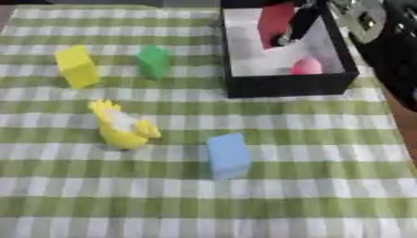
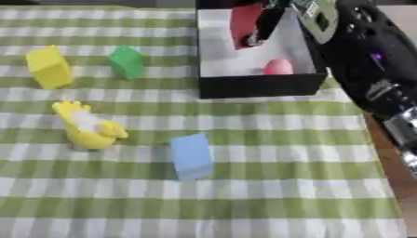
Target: Pick up objects on the table and place them in the box.
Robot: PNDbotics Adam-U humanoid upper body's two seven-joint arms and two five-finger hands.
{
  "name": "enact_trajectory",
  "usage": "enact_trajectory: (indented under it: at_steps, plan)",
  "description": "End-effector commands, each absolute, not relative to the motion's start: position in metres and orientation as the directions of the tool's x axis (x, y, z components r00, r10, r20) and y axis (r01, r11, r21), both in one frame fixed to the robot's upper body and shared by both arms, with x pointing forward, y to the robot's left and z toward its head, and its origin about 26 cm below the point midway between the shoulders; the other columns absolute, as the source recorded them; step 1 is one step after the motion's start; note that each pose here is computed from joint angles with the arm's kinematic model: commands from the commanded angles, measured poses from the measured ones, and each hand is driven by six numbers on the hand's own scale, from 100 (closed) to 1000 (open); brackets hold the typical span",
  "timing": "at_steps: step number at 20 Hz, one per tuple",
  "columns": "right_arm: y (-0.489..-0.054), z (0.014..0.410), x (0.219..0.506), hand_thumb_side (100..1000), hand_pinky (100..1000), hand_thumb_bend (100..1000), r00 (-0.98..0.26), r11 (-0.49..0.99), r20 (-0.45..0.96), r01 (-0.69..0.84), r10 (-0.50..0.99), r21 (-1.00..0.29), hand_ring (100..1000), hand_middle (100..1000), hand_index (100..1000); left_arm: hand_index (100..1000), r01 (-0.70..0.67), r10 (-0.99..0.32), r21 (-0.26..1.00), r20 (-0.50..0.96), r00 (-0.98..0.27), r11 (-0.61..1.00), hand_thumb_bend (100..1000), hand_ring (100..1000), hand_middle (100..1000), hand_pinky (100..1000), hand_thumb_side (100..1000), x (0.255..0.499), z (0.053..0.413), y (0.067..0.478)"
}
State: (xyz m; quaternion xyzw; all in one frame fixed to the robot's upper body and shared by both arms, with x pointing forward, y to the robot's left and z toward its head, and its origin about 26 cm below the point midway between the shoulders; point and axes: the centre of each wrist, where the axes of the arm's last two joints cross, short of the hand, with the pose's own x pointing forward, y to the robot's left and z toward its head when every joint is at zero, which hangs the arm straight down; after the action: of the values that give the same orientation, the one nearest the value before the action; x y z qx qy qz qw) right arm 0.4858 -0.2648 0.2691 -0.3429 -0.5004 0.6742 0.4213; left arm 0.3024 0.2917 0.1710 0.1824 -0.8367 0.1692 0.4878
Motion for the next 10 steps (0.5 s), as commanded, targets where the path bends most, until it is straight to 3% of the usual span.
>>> enact_trajectory:
  at_steps: [1, 6, 10]
  plan:
    - [-0.2765, 0.2785, 0.4898, 182, 845, 422, -0.394, -0.171, -0.09, -0.175, 0.914, -0.97, 777, 683, 776, 846, -0.464, -0.169, -0.09, 0.857, -0.486, 0.881, 309, 747, 787, 711, 617, 0.3007, 0.1825, 0.2946]
    - [-0.281, 0.2713, 0.4934, 172, 872, 414, -0.384, -0.233, -0.147, -0.189, 0.912, -0.954, 841, 797, 870, 845, -0.464, -0.168, -0.091, 0.858, -0.486, 0.881, 311, 747, 787, 711, 617, 0.3008, 0.1823, 0.2944]
    - [-0.2826, 0.2713, 0.4942, 266, 899, 435, -0.396, -0.264, -0.166, -0.207, 0.903, -0.942, 883, 859, 912, 846, -0.465, -0.168, -0.09, 0.859, -0.484, 0.881, 311, 747, 787, 711, 617, 0.3007, 0.1817, 0.2946]
